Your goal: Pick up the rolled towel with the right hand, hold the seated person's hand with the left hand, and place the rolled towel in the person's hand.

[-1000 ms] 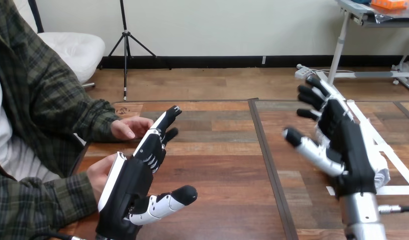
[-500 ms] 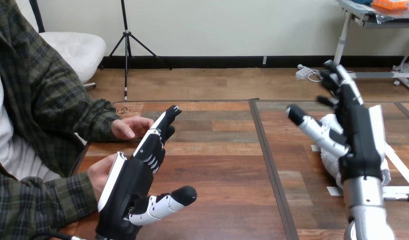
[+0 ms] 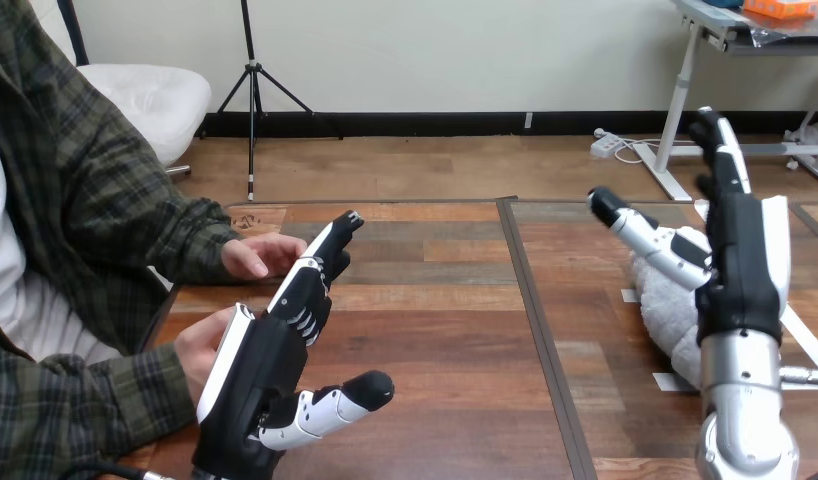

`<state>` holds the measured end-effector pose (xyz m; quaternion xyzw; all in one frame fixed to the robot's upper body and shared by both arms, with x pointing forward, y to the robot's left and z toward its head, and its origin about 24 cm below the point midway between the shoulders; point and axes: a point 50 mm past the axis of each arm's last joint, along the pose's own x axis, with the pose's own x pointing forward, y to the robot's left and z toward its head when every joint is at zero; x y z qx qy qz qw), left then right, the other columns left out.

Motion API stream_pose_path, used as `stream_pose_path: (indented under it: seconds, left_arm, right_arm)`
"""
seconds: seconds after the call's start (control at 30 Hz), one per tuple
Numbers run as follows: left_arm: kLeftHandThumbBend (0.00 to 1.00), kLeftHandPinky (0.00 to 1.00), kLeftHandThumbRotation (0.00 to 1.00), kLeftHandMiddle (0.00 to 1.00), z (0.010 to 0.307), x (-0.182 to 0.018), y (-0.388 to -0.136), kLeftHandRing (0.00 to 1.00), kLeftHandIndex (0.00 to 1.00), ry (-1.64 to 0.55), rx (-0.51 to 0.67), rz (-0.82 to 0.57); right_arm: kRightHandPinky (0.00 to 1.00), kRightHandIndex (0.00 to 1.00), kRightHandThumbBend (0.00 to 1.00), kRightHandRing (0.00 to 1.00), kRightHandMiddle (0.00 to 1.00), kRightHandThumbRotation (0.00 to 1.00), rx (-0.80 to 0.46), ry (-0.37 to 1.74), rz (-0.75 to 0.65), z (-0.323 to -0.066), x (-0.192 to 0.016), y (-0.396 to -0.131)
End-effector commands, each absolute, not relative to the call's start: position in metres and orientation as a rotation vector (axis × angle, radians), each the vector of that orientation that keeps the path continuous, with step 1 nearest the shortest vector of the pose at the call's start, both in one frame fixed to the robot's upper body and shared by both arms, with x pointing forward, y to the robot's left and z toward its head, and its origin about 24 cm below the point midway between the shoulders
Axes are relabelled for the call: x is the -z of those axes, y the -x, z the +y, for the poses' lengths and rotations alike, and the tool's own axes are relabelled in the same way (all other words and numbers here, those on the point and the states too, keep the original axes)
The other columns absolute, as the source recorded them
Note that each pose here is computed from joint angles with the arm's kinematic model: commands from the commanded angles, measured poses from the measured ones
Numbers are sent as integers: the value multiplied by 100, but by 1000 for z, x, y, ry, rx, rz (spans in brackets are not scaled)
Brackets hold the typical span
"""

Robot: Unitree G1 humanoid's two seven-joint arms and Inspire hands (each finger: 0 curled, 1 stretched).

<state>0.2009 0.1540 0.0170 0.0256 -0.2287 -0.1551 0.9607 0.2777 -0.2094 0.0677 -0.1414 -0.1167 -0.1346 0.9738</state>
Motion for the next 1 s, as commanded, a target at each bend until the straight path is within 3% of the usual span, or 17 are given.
stream_pose_path:
  seconds: [0.0, 0.57, 0.97]
  left_arm:
    - [100, 95, 61, 96, 152, -32, -213, 98, 92, -49, 306, -548]
    - [100, 96, 60, 97, 152, -32, -214, 99, 92, -31, 310, -543]
    - [100, 97, 60, 97, 150, -33, -214, 99, 91, -15, 303, -545]
  right_arm:
    - [100, 97, 98, 100, 95, 41, 294, 326, -316, -213, -100, -297]
    - [99, 100, 100, 99, 98, 45, 325, 407, -155, -235, -110, -315]
    - [87, 100, 100, 96, 100, 47, 323, 458, -48, -258, -120, -330]
